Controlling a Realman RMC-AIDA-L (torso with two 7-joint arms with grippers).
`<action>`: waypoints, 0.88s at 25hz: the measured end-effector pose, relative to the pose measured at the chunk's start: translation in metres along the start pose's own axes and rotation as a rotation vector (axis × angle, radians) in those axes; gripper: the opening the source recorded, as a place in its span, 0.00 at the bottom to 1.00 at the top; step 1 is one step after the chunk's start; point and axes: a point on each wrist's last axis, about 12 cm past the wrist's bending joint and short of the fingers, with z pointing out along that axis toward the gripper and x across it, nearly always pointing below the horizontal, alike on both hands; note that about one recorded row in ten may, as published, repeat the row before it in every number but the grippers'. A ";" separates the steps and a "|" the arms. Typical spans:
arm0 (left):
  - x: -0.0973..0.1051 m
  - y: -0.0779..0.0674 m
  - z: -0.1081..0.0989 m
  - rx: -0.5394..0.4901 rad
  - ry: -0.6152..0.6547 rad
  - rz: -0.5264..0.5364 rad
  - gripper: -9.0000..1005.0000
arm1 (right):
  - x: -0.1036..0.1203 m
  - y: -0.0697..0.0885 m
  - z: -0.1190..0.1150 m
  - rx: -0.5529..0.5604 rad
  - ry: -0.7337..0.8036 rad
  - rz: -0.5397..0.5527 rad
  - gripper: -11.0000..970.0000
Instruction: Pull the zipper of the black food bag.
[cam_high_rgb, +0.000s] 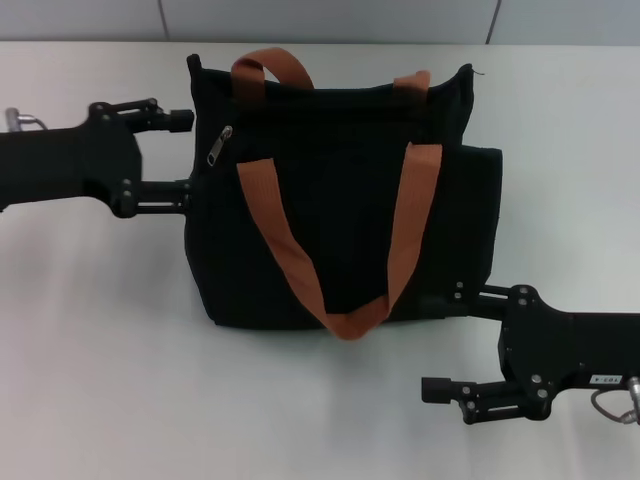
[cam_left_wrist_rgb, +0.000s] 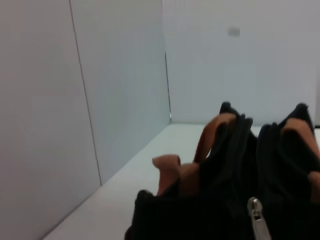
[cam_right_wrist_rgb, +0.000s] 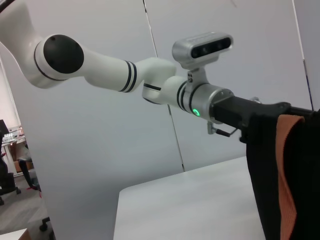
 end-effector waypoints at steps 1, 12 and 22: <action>-0.001 0.002 0.005 -0.003 0.017 0.008 0.81 | 0.000 0.000 0.000 0.001 0.000 0.000 0.86; -0.003 0.007 0.010 -0.014 0.037 0.064 0.79 | -0.002 -0.002 0.000 0.010 -0.008 -0.002 0.86; -0.004 0.006 0.008 -0.013 0.038 0.076 0.53 | -0.002 -0.002 0.000 0.011 -0.009 -0.003 0.86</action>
